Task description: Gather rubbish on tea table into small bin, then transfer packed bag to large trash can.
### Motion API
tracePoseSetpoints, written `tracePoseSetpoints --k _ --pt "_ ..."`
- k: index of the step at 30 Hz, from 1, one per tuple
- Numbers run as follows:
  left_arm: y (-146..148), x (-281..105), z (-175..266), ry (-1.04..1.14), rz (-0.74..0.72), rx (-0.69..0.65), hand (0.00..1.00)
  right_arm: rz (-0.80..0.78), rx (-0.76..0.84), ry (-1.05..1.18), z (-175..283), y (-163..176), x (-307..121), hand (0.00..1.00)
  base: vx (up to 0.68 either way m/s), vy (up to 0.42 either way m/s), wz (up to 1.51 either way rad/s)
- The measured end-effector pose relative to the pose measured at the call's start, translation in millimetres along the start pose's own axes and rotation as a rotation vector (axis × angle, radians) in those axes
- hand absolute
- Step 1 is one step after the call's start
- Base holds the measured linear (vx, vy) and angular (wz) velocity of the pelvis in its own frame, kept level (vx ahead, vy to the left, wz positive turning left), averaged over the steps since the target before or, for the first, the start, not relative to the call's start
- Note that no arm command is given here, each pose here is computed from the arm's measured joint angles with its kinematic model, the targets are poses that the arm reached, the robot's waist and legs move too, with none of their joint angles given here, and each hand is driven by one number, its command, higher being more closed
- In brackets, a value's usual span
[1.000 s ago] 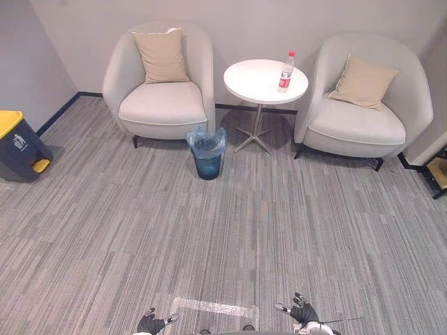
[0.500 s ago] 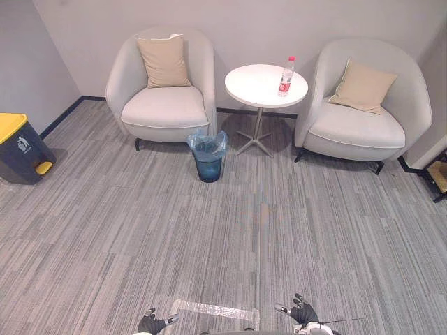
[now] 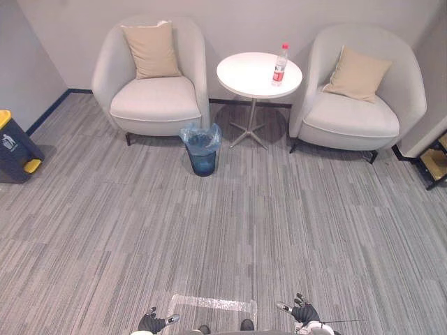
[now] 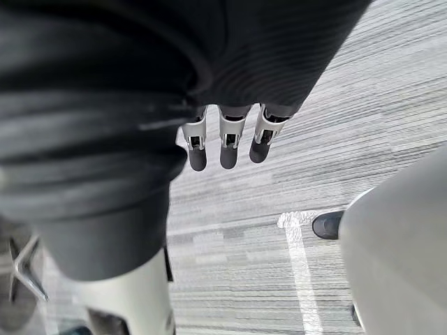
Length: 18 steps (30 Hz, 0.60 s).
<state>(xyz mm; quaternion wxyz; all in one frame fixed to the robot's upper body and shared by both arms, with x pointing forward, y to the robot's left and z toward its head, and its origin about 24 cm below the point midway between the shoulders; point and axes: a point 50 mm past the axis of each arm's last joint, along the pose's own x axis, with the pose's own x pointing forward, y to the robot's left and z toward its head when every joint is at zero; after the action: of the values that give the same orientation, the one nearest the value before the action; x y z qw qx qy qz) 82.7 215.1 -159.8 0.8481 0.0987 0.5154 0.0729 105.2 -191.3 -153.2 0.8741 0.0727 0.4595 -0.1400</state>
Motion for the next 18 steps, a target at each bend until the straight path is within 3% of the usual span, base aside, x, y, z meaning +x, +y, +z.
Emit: tracePoseSetpoints --k 10,15,18 --pt "7 -4 18 -0.109 0.037 -0.11 0.0 0.03 0.096 -0.125 21 12 -5 0.0 0.15 -0.008 -0.18" --pt "1 -3 21 -0.119 0.019 -0.125 0.0 0.047 0.094 -0.139 29 21 -1 0.0 0.44 0.29 -0.63" --pt "13 0 25 -0.121 0.041 -0.122 0.0 0.102 0.112 -0.14 31 42 -1 0.0 0.58 0.313 -0.44"
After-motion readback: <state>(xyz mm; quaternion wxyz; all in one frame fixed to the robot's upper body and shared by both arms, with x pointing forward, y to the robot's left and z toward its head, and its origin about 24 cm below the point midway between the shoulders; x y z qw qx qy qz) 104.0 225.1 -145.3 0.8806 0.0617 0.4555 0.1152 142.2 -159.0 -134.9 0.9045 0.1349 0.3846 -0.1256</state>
